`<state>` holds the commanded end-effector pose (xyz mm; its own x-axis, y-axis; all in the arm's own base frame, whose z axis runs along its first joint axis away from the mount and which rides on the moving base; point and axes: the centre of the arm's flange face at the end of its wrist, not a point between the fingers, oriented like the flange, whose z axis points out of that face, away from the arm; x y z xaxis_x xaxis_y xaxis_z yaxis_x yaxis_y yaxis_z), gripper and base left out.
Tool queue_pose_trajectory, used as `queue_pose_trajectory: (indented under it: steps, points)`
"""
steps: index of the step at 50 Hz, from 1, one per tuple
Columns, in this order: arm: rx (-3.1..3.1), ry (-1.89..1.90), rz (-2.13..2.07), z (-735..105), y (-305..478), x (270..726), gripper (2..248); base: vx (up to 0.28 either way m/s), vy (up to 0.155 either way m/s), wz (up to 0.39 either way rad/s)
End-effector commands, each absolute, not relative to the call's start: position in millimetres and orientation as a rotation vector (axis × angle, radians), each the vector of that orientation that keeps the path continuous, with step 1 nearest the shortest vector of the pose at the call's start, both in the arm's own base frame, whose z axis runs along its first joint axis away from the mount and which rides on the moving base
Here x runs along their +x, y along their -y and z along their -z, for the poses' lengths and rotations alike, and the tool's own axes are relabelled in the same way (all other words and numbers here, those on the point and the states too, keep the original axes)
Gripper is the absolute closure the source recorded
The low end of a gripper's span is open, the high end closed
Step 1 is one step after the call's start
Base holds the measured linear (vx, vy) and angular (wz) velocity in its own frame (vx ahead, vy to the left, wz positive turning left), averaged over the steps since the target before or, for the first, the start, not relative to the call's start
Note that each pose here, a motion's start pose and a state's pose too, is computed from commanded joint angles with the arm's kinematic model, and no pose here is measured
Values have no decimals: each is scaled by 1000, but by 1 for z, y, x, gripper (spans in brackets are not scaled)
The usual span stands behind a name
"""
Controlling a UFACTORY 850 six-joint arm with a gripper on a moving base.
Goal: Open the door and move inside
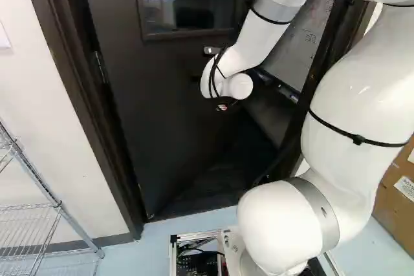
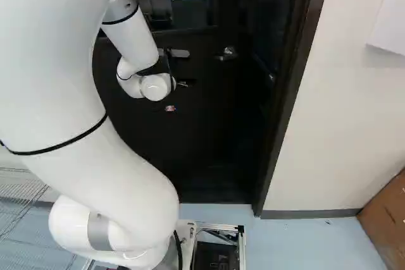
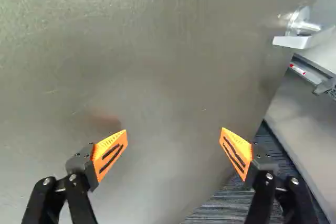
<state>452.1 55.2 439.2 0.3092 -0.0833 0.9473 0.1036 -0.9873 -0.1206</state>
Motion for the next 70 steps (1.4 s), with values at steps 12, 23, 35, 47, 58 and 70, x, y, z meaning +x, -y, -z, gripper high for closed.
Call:
queue_pose_trajectory:
  steps: [12, 23, 35, 47, 58, 70]
  points:
    - [-2396, 50, 1749, -439, -68, 462, 3, 0, 0, 0]
    - [-2385, 77, 1740, -439, -81, 469, 3, 0, 0, 0]
    - [-2372, 106, 1732, -439, -94, 477, 3, 0, 0, 0]
    - [-2358, 134, 1724, -438, -108, 485, 3, 0, 0, 0]
    - [-2346, 159, 1717, -438, -121, 493, 3, 0, 0, 0]
    - [-2331, 184, 1710, -437, -135, 501, 3, 0, 0, 0]
